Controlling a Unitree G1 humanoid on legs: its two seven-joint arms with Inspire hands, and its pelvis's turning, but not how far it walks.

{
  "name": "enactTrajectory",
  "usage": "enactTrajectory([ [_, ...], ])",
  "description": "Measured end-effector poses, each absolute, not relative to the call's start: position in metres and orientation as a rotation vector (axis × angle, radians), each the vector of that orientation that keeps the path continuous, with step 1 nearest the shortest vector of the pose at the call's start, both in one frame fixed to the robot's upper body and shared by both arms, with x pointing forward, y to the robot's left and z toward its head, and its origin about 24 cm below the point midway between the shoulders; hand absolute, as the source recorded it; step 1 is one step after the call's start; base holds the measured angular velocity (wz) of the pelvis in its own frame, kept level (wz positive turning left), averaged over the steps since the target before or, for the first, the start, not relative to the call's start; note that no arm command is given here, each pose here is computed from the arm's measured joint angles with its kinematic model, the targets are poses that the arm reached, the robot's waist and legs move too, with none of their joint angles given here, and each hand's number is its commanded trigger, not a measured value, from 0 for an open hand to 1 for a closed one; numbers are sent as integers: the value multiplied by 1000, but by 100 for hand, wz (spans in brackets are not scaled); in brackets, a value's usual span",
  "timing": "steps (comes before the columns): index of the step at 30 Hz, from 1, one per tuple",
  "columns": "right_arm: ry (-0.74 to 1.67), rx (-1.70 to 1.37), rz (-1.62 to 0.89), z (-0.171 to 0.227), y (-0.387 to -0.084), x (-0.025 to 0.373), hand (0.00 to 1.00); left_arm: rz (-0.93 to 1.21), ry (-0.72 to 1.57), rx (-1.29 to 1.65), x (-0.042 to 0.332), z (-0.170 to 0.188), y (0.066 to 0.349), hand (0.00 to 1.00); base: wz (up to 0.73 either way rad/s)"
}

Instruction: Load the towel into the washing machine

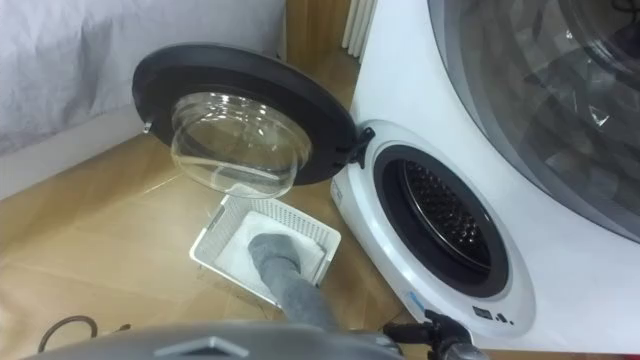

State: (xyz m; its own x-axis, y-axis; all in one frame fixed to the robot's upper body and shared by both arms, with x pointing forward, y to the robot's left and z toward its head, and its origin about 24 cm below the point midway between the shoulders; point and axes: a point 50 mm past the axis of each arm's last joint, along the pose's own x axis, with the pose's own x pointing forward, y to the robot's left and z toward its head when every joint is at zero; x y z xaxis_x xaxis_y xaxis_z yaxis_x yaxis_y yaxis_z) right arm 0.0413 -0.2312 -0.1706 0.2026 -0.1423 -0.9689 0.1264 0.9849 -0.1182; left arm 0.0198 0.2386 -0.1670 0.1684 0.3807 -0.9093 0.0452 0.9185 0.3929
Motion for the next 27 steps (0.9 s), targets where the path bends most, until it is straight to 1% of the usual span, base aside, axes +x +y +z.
enactTrajectory([
  [13,1327,-17,-182,-170,-232,44,0,235,1389,363,21,-167,238,0,0],
  [21,1299,-36,-160,-168,-235,55,0,153,1315,449,44,-166,236,0,2],
  [27,1268,-78,-108,-165,-234,75,0,65,1217,531,79,-162,228,0,0],
])
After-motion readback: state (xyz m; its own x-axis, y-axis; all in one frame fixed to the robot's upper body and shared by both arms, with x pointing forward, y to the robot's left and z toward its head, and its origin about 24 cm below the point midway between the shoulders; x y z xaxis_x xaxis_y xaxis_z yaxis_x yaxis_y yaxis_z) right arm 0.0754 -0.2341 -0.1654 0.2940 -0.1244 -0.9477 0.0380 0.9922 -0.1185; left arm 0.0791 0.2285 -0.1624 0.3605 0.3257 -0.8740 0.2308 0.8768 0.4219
